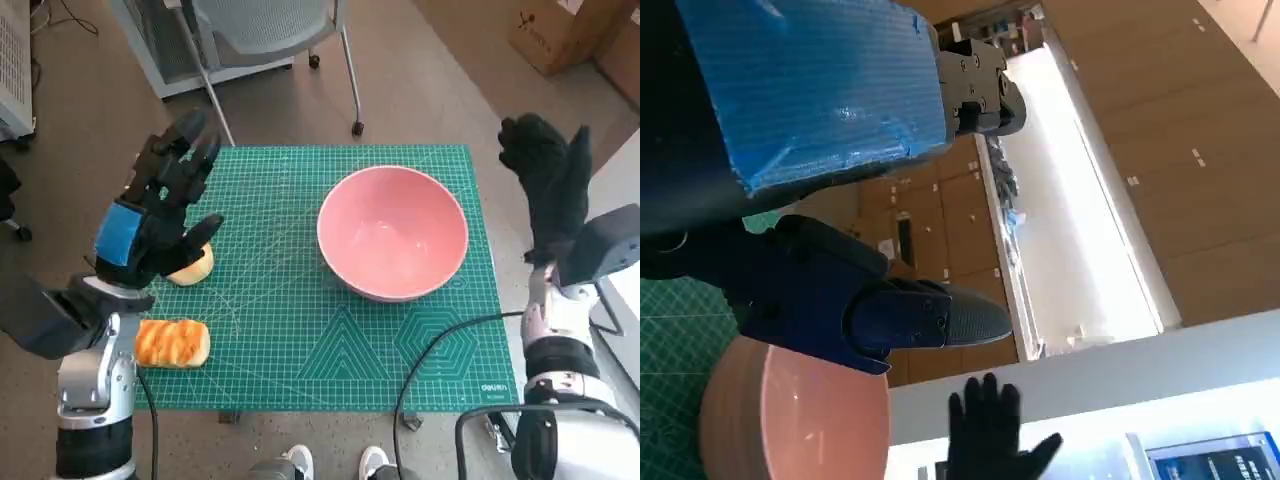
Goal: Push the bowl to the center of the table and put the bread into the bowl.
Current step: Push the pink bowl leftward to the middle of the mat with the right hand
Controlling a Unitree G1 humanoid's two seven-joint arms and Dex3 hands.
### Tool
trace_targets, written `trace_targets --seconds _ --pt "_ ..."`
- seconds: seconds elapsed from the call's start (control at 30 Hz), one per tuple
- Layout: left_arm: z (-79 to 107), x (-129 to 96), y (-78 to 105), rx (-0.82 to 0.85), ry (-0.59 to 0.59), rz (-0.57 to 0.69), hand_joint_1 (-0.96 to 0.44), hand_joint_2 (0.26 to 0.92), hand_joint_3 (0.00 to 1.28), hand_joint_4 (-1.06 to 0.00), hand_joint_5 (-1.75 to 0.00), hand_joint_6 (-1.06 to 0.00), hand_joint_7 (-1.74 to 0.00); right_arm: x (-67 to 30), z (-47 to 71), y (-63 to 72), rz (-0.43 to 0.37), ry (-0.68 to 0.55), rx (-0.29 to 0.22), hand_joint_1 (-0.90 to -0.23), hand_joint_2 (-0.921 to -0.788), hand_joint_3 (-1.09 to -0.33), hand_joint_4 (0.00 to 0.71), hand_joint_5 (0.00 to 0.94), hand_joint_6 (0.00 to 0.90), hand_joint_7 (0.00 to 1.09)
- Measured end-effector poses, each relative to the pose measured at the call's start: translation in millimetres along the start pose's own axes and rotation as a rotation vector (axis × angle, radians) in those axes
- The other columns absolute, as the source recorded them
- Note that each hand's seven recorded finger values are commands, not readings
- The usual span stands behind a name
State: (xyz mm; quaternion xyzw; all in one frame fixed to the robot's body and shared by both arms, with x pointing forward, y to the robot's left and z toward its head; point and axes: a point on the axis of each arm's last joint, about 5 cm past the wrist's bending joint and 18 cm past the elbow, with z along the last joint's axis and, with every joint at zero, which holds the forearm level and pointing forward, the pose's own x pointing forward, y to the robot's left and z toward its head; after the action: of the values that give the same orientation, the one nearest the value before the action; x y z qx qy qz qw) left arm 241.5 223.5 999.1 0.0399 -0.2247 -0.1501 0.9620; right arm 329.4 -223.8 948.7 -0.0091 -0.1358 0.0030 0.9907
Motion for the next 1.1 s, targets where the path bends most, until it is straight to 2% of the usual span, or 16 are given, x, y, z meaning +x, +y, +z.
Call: trace_targets --seconds 0.2,0.37,0.73,0.93,1.1 --pt "-0.6 -4 1.2 0.001 0.006 0.016 -0.6 0.921 0.3 -0.13 0.0 0.0 -0.4 -6.5 -12.4 6.2 -0.037 0.098 -0.017 -0.615 -0.921 -0.846 0.101 0.017 0.254 0.01" --pt "0.8 -5 1.4 0.003 0.0 0.018 -0.59 0.921 0.29 -0.13 0.0 0.0 -0.39 -9.2 -20.1 18.0 -0.022 0.149 -0.009 -0.607 -0.921 -0.855 0.112 0.017 0.254 0.01" --pt "2.5 -13 4.2 0.005 0.01 0.034 -0.59 0.921 0.29 -0.13 0.0 0.0 -0.4 -12.4 -31.1 44.5 0.054 0.223 0.068 -0.653 -0.921 -0.848 0.106 0.008 0.254 0.01" --pt "4.2 -19 6.1 0.008 0.024 0.042 -0.59 0.921 0.29 -0.13 0.0 0.0 -0.4 -14.4 -36.2 59.6 0.109 0.265 0.115 -0.674 -0.921 -0.792 0.132 0.017 0.28 0.02" --pt "5.9 -23 6.8 0.003 0.032 0.046 -0.58 0.921 0.29 -0.13 0.0 0.0 -0.41 -17.2 -40.9 74.0 0.146 0.305 0.158 -0.672 -0.921 -0.772 0.12 0.008 0.278 0.02"
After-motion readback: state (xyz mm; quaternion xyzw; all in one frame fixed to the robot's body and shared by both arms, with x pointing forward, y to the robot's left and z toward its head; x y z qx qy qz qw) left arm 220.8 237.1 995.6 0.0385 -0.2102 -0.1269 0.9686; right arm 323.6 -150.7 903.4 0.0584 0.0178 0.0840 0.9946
